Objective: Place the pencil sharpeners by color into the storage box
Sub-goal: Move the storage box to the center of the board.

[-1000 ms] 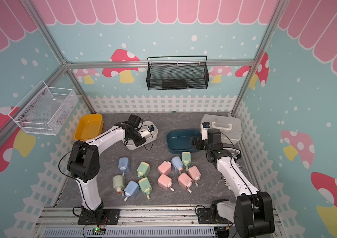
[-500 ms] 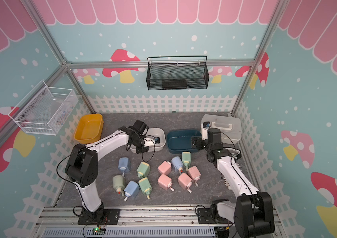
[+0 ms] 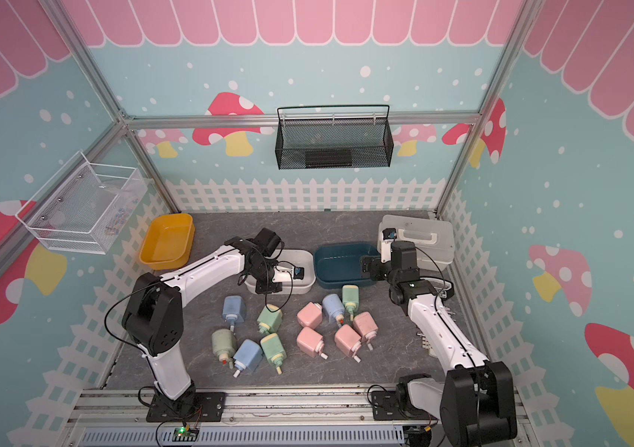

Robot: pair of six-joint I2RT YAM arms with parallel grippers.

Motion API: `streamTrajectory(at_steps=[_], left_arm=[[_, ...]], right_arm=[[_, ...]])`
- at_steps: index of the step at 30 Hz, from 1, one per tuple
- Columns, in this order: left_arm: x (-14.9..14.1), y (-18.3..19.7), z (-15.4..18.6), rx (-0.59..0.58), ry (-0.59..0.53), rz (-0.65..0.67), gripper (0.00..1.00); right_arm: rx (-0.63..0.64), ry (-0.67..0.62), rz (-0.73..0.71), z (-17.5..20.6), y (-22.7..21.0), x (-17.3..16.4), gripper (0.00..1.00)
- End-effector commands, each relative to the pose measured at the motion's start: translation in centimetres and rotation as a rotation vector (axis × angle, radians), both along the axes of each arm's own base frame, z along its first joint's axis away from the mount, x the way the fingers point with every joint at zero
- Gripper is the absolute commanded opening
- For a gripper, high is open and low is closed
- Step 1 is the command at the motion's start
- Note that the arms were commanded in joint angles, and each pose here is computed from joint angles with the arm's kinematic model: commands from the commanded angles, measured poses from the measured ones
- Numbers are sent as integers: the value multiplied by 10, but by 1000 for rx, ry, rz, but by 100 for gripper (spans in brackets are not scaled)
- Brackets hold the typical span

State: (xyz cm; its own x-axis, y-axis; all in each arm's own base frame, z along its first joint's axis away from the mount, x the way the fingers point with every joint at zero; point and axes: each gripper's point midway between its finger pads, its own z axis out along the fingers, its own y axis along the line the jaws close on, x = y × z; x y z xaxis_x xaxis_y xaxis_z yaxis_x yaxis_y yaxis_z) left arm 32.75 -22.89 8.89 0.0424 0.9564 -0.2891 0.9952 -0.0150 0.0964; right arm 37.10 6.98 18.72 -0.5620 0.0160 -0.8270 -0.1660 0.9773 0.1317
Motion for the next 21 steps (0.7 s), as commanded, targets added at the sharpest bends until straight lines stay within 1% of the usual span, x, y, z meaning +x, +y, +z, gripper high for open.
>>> streamTrajectory(at_steps=[1,4,5,6,7,8,9,13,15,19,21], left_arm=[[3,-15,10,-47,-21,-74,0],[12,-8,1,12,-32,-46,0],[15,-6,0,23,-34,-28,6],[17,-5,1,22,-38,-15,15],[17,-3,3,14,-35,1,28],[17,-2,7,1,-35,13,95],[16,1,11,-8,-39,21,99],[18,12,29,-43,-95,64,99],[17,15,46,-108,-129,84,99],[8,8,97,-320,-154,143,99],[18,8,117,-364,-210,214,99]], right_arm=[[-12,-31,-13,16,-4,-1,99],[-11,-35,-16,18,-5,-2,99],[-11,-36,-15,18,-5,-3,99],[-11,-34,-15,18,-5,-3,98],[-9,-36,-13,19,-5,-3,99],[-10,-38,-12,20,-4,-3,99],[-8,-38,-13,20,-4,-4,98],[2,-38,-12,20,-3,-2,99],[11,-37,-15,20,-2,-1,99],[35,-23,-42,15,-3,6,99],[52,-19,-31,13,1,10,98]])
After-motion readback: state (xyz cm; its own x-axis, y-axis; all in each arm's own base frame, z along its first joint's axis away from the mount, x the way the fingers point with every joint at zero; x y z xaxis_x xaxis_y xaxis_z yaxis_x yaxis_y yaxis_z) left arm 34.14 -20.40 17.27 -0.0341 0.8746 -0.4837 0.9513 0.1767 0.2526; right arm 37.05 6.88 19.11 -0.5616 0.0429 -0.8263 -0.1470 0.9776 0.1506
